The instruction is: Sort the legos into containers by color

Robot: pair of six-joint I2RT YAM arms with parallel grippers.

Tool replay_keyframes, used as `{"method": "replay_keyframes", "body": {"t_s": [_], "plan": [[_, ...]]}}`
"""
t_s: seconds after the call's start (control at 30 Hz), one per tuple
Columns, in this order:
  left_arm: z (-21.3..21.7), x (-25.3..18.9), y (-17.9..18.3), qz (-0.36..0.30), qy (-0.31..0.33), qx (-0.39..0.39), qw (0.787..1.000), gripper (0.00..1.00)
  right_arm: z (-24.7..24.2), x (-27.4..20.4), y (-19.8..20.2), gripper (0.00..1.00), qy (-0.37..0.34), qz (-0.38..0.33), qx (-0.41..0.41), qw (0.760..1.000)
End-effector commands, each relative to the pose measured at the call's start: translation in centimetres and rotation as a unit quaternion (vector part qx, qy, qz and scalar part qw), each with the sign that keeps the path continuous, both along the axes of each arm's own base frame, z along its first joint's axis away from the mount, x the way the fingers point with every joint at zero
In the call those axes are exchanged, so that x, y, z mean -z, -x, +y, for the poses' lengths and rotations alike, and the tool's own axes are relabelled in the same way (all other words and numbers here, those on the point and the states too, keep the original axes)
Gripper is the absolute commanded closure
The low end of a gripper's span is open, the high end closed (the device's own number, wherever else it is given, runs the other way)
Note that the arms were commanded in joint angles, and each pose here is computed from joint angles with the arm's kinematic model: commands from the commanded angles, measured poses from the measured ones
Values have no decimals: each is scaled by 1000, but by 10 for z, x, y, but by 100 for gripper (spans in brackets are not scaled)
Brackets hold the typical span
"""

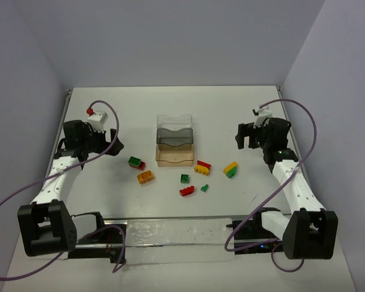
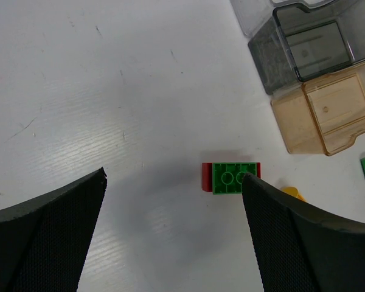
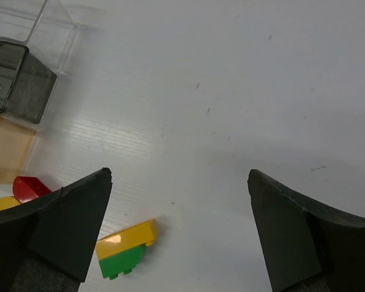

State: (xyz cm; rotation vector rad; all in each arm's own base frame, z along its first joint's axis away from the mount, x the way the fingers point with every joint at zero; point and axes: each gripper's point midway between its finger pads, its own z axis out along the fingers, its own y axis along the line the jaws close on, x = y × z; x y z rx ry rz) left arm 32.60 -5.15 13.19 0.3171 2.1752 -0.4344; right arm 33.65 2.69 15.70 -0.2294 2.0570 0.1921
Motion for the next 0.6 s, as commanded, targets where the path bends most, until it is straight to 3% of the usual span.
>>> {"method": "replay_keyframes", "body": {"t_s": [0.0,0.13,0.23,0.33,0.57], "plan": [[-5,-29,-5,-35,9,21,999,1,-2,-22,-11,0,-3,-25,3,1000],[-17,-38,-6,-31,11,86,996,1,-1,-21,-10,0,-3,-25,1,1000],[-26,-50,-6,-63,-2,155,986,1,-1,-21,-9,0,-3,-26,-2,1000],[-34,-57,-3,-113,-37,238,964,1,-1,-20,-10,0,-2,-22,-2,1000],[-44,-57,-8,-112,-79,372,918,3,0,-15,-10,0,0,-16,-8,1000]]}}
